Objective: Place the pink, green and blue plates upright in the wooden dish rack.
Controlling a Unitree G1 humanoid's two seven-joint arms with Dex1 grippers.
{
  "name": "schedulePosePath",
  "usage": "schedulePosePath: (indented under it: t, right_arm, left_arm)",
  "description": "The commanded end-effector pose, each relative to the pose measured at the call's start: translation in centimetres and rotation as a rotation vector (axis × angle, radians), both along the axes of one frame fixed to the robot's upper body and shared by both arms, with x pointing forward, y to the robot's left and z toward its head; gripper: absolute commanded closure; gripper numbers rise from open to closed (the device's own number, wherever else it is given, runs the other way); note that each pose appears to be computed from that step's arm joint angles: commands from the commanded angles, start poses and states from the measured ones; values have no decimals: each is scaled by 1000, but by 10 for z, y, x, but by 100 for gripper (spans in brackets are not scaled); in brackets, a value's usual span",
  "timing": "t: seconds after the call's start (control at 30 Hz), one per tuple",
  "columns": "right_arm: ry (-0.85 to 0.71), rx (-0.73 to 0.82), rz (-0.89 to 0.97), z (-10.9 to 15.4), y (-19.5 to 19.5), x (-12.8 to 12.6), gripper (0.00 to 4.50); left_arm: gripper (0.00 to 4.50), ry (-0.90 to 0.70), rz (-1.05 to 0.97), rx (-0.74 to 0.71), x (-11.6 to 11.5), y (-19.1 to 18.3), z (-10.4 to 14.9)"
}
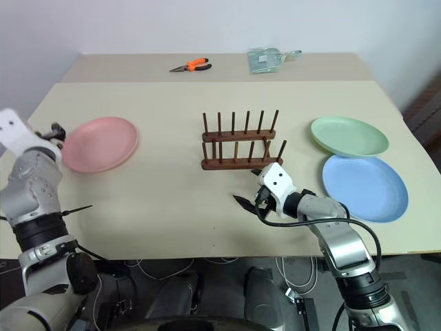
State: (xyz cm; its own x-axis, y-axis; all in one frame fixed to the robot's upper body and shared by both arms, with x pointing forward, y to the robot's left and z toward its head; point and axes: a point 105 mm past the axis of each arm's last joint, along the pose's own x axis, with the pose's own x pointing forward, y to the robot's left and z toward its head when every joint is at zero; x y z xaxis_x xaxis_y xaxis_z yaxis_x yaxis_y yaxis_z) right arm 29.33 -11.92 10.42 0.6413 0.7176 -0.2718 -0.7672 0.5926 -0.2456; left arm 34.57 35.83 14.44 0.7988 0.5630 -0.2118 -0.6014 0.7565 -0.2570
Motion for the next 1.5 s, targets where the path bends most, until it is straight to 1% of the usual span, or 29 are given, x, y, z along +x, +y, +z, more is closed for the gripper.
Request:
schedulePosePath:
  t: [0.03, 0.07, 0.17, 0.27, 0.33, 0.4, 0.43, 0.47, 0.5, 0.53, 0.63, 0.67, 0.73, 0.77, 0.8, 0.87, 0.93, 1.03, 1.13, 1.17, 1.23, 1.27, 1.33, 1.37, 1.43, 1.5]
  right_arm:
    - [-69, 6, 40, 15, 9, 0, 0]
    - [-71, 7, 42, 15, 9, 0, 0]
    - [-84, 9, 44, 18, 10, 0, 0]
    - [-111, 9, 27, 21, 10, 1, 0]
    - [-121, 10, 10, 23, 7, 1, 0]
    - [-116, 11, 0, 25, 4, 1, 0]
    - [-112, 8, 7, 29, 2, -1, 0]
    - [-117, 3, 15, 35, 0, -3, 0]
    - [-121, -1, 20, 38, -1, -5, 0]
    - [-157, -24, 17, 45, -2, -4, 0]
    - [-285, -57, 53, 76, 8, -3, 0]
    - [-349, -66, 85, 90, 17, -3, 0]
    - [-445, -91, 121, 108, 31, -2, 0]
    - [-501, -124, 132, 116, 38, 1, 0]
    - [-580, -189, 132, 122, 45, 7, 0]
    - [-707, -313, 111, 131, 52, 21, 0]
    - [-808, -433, 85, 132, 52, 35, 0]
    - [-920, -576, 50, 128, 50, 52, 0]
    - [-999, -672, 23, 127, 45, 61, 79]
    - [-1008, -688, 20, 126, 43, 62, 128]
    - [-1029, -717, 13, 126, 41, 63, 241]
    - [-1037, -724, 8, 127, 40, 63, 279]
    - [-1055, -743, -7, 128, 38, 65, 395]
    - [-1065, -752, -17, 129, 37, 65, 443]
    - [-1085, -755, -35, 132, 36, 65, 450]
    - [-1106, -743, -55, 138, 34, 63, 450]
  left_arm:
    - [68, -20, -6, -205, -6, -7, -7]
    - [68, -24, -39, -275, -4, -15, -13]
    - [68, -52, -127, -435, 2, -35, -20]
    - [144, -55, -146, -515, 8, -42, -26]
    - [241, -66, -137, -549, 11, -42, -28]
    - [349, -83, -134, -574, 14, -43, -27]
    - [394, -110, -185, -540, 21, -48, -17]
    - [445, -147, -254, -477, 29, -56, -2]
    - [445, -173, -305, -430, 34, -62, 8]
    - [445, -216, -371, -370, 38, -72, 24]
    - [445, -365, -566, -209, 46, -112, 76]
    - [445, -411, -643, -150, 47, -131, 94]
    - [445, -474, -745, -86, 46, -158, 118]
    - [445, -507, -798, -69, 45, -174, 130]
    - [445, -530, -865, -36, 42, -193, 142]
    - [445, -558, -967, 24, 35, -222, 156]
    - [445, -577, -1032, 10, 29, -241, 163]
    - [445, -590, -1094, -13, 21, -259, 167]
    - [450, -562, -1123, -25, 17, -266, 160]
    - [450, -552, -1126, -33, 16, -266, 158]
    - [450, -540, -1130, -38, 15, -265, 154]
    - [450, -536, -1139, -42, 14, -265, 153]
    - [377, -539, -1159, -76, 12, -265, 150]
    - [340, -540, -1165, -94, 12, -265, 149]
    - [239, -553, -1158, -132, 12, -264, 151]
    - [143, -607, -1103, -190, 17, -255, 161]
